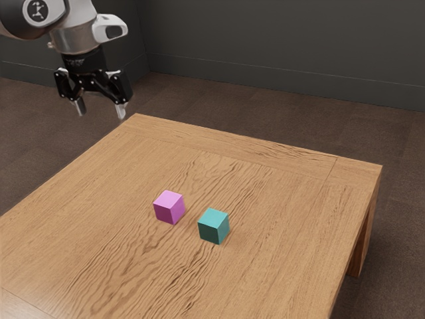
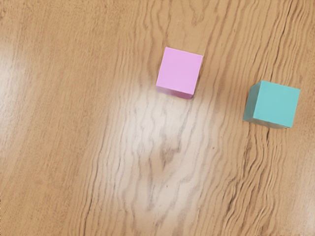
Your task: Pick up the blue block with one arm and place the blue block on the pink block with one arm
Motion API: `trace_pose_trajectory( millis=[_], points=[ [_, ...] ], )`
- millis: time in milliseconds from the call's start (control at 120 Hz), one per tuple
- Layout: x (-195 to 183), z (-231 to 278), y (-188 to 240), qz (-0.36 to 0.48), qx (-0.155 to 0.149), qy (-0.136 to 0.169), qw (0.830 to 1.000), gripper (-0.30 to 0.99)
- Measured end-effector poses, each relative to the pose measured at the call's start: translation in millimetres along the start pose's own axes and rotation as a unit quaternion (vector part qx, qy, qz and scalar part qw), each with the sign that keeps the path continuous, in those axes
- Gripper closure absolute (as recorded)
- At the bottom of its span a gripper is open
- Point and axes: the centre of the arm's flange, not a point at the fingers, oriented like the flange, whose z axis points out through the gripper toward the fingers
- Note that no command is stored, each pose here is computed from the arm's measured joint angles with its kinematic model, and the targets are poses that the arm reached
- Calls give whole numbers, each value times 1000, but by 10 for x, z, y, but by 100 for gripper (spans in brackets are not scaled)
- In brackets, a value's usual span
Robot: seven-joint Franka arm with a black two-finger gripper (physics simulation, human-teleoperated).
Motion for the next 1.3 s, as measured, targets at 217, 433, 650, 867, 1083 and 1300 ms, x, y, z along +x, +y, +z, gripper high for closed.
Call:
trace_pose_trajectory(
  millis=[217,433,650,867,1083,1300],
  points=[
    [-19,111,164,60,2,-5,998,0],
    [-73,808,683,100,17,-48,994,0],
    [-211,1929,1301,108,-22,-91,990,0],
    [32,2331,1452,74,-51,-77,993,0],
    [238,2563,1659,82,-49,-60,994,0],
    [451,2878,1560,68,-45,-63,995,0]
  ],
)
